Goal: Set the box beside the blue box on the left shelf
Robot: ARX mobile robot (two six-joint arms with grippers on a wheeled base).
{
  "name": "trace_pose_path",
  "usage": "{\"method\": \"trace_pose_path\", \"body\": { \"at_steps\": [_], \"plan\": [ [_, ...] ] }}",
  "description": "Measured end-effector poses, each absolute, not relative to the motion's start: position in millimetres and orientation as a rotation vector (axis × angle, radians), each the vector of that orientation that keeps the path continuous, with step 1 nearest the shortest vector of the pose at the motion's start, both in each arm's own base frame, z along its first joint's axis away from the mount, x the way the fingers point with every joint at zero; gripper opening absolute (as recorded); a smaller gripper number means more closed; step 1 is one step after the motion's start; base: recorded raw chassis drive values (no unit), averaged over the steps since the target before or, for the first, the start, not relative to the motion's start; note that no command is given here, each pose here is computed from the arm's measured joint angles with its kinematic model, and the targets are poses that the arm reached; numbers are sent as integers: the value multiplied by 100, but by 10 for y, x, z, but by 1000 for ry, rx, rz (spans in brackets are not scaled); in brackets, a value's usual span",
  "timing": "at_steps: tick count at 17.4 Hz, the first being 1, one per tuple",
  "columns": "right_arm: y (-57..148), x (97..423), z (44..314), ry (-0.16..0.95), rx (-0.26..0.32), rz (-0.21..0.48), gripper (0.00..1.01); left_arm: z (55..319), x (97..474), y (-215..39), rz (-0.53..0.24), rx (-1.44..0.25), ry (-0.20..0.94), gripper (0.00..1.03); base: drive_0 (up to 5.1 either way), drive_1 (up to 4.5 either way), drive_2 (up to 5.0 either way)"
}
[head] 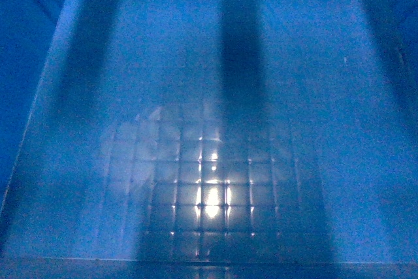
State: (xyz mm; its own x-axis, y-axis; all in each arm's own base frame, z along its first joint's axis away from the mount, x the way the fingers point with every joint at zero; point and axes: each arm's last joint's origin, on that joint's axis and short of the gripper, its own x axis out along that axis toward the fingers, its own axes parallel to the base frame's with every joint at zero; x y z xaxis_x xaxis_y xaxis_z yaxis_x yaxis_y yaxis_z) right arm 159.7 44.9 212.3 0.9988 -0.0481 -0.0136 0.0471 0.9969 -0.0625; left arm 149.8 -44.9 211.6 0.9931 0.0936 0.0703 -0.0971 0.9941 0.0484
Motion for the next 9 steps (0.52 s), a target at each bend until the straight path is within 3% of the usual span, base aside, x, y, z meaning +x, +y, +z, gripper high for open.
{"method": "trace_pose_path", "body": {
  "at_steps": [9],
  "plan": [
    [449, 1597, 2123, 15, -62, -48, 21, 2116, 1498, -449, 96, 52, -68, 18, 0, 0, 0]
  ]
}}
